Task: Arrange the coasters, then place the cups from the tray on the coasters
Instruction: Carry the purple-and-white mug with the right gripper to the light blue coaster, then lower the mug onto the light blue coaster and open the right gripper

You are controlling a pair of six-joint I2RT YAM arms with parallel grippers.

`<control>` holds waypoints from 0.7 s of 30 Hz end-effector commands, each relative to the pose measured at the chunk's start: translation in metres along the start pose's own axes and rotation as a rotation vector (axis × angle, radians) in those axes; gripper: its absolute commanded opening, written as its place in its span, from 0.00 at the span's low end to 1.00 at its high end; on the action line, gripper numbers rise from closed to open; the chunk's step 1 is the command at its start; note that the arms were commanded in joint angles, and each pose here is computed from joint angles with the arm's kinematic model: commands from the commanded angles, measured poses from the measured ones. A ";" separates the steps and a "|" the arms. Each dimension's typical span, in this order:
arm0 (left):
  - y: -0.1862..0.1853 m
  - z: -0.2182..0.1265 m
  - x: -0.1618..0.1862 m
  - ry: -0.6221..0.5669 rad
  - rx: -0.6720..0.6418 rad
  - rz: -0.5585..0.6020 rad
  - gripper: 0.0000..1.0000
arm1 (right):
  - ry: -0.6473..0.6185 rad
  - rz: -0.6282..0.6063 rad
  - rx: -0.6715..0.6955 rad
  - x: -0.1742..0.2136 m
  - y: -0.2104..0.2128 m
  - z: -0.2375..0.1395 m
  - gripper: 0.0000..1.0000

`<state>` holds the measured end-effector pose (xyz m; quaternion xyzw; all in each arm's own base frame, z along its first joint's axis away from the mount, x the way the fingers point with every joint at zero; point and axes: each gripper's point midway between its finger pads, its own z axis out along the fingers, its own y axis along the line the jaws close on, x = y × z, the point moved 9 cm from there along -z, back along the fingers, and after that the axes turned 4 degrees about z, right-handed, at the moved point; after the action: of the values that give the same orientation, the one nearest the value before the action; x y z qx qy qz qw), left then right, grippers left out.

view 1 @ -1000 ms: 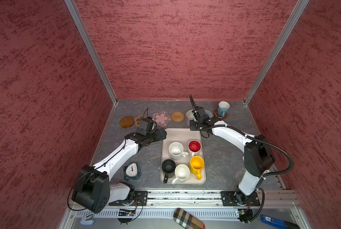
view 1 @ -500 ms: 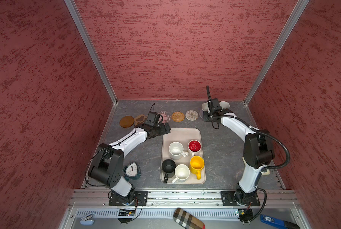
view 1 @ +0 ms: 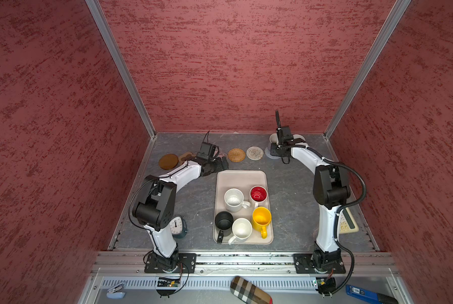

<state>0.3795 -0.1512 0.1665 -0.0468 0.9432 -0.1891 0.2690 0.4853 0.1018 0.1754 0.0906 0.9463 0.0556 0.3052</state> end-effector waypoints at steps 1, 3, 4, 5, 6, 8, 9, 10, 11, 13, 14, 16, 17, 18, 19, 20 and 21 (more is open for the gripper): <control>-0.001 0.001 -0.009 -0.029 0.010 0.012 1.00 | -0.094 -0.017 -0.013 -0.025 0.007 -0.011 0.00; 0.000 0.001 -0.008 -0.029 0.009 0.013 1.00 | -0.093 -0.018 -0.009 -0.025 0.006 -0.009 0.00; 0.001 0.002 -0.008 -0.027 0.007 0.012 1.00 | -0.095 -0.019 -0.007 -0.025 0.006 -0.009 0.00; 0.002 0.002 -0.008 -0.028 0.007 0.011 1.00 | -0.096 -0.020 -0.006 -0.026 0.006 -0.009 0.00; 0.002 0.002 -0.007 -0.027 0.006 0.010 1.00 | -0.095 -0.022 -0.001 -0.026 0.005 -0.007 0.00; 0.003 0.003 -0.007 -0.027 0.005 0.008 1.00 | -0.100 -0.023 0.011 -0.027 0.003 -0.006 0.00; 0.004 0.004 -0.007 -0.027 0.006 0.006 1.00 | -0.101 -0.024 0.015 -0.027 0.003 -0.005 0.00; 0.004 0.005 -0.006 -0.023 0.006 0.006 1.00 | -0.101 -0.024 0.021 -0.027 0.002 -0.003 0.00; 0.005 0.006 -0.005 -0.020 0.003 0.004 1.00 | -0.100 -0.023 0.028 -0.028 0.000 -0.001 0.00; 0.005 0.006 -0.005 -0.017 0.001 0.004 1.00 | -0.093 -0.027 0.034 -0.027 -0.001 0.001 0.00; 0.006 0.007 -0.004 -0.014 -0.001 0.004 1.00 | -0.091 -0.029 0.034 -0.027 -0.001 0.002 0.00; 0.006 0.006 -0.003 -0.014 -0.003 0.003 1.00 | -0.087 -0.028 0.029 -0.026 0.000 0.002 0.00; 0.007 0.007 -0.003 -0.013 -0.003 0.003 1.00 | -0.085 -0.026 0.027 -0.025 -0.001 0.002 0.00; 0.006 0.006 -0.003 -0.012 -0.002 0.003 1.00 | -0.084 -0.025 0.026 -0.024 -0.001 0.003 0.00; 0.007 0.006 -0.003 -0.012 -0.003 0.003 1.00 | -0.082 -0.024 0.026 -0.023 -0.001 0.003 0.00; 0.006 0.007 -0.002 -0.011 -0.002 0.002 1.00 | -0.080 -0.023 0.026 -0.022 -0.002 0.003 0.00; 0.007 0.007 -0.002 -0.012 -0.004 0.000 1.00 | -0.082 -0.023 0.027 -0.022 -0.002 0.004 0.00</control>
<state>0.3825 -0.1491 0.1673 -0.0494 0.9407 -0.1908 0.2762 0.4929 0.0980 0.1616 0.0837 0.9520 0.0362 0.2921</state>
